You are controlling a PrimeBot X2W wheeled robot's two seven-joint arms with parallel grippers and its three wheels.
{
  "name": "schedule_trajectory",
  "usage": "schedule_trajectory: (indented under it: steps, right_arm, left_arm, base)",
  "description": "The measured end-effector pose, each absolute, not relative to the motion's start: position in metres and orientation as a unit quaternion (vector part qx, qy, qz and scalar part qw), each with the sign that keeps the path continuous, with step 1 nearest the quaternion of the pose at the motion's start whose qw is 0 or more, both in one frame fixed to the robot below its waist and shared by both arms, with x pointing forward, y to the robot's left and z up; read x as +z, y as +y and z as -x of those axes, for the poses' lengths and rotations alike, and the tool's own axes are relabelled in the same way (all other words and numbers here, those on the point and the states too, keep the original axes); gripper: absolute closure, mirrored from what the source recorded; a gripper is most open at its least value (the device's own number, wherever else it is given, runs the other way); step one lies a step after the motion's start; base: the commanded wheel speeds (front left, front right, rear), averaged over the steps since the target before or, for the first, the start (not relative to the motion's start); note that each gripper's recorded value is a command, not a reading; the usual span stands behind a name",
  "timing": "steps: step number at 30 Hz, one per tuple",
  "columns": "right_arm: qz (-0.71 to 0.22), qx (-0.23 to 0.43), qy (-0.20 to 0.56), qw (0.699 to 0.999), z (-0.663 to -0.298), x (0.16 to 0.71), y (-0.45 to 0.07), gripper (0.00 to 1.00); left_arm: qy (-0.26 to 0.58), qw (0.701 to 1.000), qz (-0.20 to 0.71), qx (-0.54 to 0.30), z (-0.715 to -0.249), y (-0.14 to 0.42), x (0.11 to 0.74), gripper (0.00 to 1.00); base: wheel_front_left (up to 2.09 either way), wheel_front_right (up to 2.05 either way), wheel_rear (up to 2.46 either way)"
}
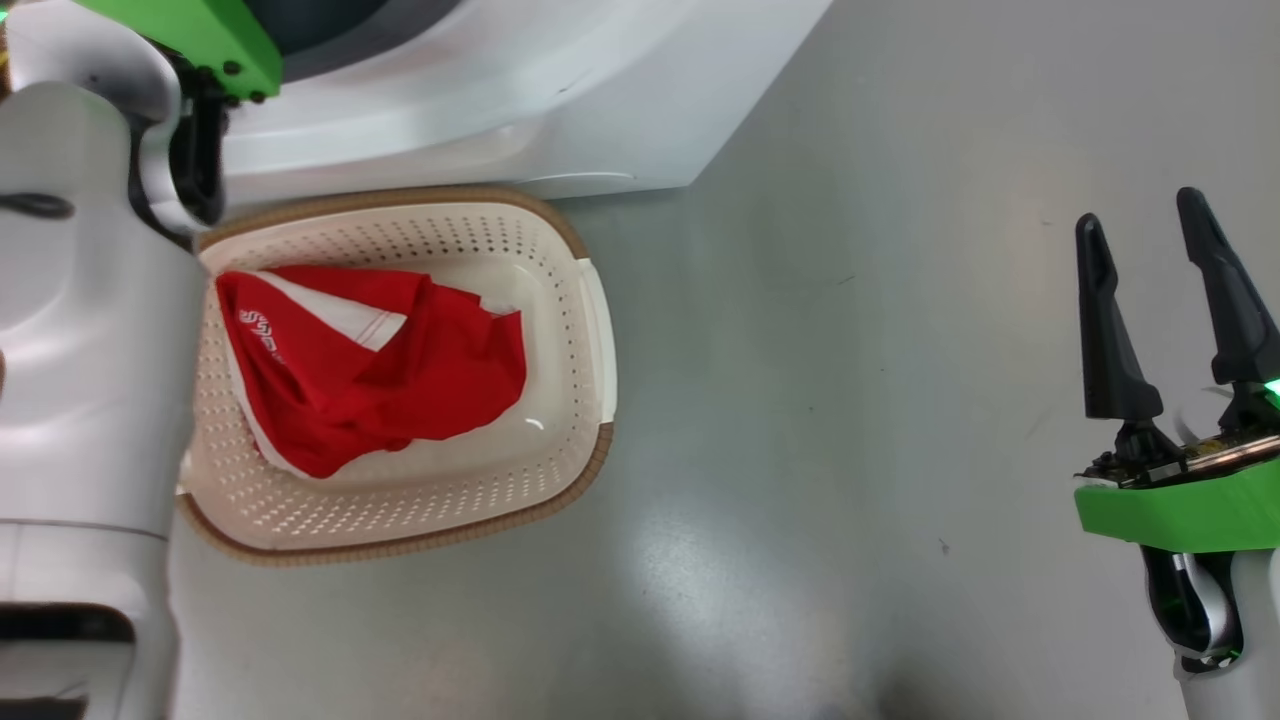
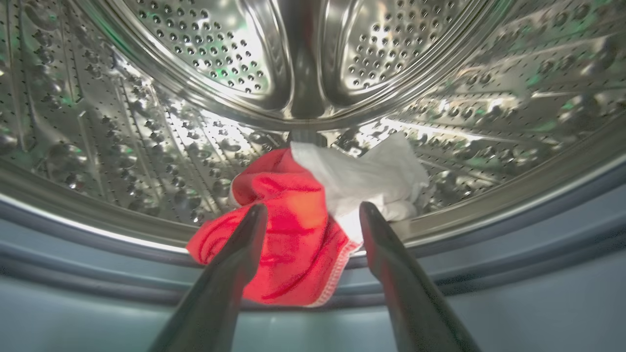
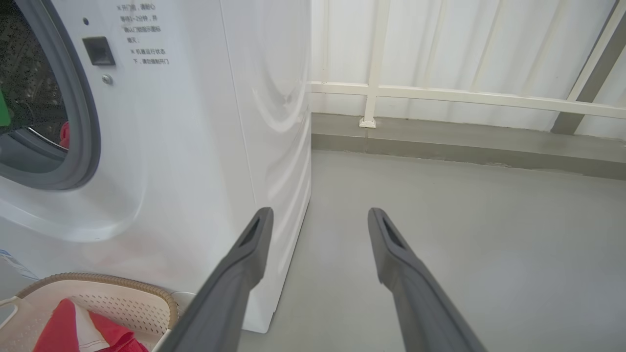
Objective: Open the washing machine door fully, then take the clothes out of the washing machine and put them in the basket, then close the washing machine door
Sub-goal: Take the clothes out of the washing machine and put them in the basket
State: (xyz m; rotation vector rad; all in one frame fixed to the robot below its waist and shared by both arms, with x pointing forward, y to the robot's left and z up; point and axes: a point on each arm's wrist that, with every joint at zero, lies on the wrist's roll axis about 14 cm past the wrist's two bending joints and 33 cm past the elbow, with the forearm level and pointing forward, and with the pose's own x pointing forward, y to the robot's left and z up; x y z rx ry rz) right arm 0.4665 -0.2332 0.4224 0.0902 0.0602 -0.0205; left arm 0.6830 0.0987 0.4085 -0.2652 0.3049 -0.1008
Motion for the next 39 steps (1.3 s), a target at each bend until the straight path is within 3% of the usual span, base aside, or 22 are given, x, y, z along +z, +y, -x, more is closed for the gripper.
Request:
schedule_trajectory:
  steps: [8, 12, 20, 21, 22, 24, 39]
  right_arm:
    - [-0.060, -0.018, 0.044, 0.997, -0.457, 0.418, -0.236, 0.00]
    - [-0.068, -0.021, 0.047, 0.996, -0.454, 0.417, -0.237, 0.00]
    - [-0.073, -0.028, 0.047, 0.996, -0.452, 0.418, -0.241, 0.00]
    - [-0.074, -0.031, 0.048, 0.996, -0.451, 0.418, -0.242, 0.00]
    - [-0.075, -0.034, 0.049, 0.995, -0.450, 0.418, -0.243, 0.00]
    - [-0.076, -0.038, 0.048, 0.995, -0.449, 0.419, -0.245, 0.00]
    - [-0.089, -0.034, 0.025, 0.995, -0.453, 0.434, -0.240, 0.00]
  left_arm:
    - [0.226, 0.973, 0.012, -0.053, -0.677, 0.105, 0.378, 0.00]
    - [0.225, 0.972, -0.037, -0.052, -0.681, 0.109, 0.378, 0.00]
    - [0.261, 0.963, -0.056, -0.045, -0.679, 0.112, 0.357, 0.00]
    - [0.269, 0.960, -0.059, -0.044, -0.678, 0.113, 0.354, 0.03]
    - [0.272, 0.959, -0.059, -0.044, -0.678, 0.112, 0.352, 0.53]
    - [0.273, 0.959, -0.060, -0.044, -0.679, 0.112, 0.352, 1.00]
    - [0.129, 0.991, 0.000, -0.033, -0.681, 0.118, 0.403, 1.00]
  base:
    - [0.00, 0.00, 0.00]
    - [0.00, 0.00, 0.00]
    - [0.00, 0.00, 0.00]
    - [0.00, 0.00, 0.00]
    - [0.00, 0.00, 0.00]
    - [0.00, 0.00, 0.00]
    - [0.00, 0.00, 0.00]
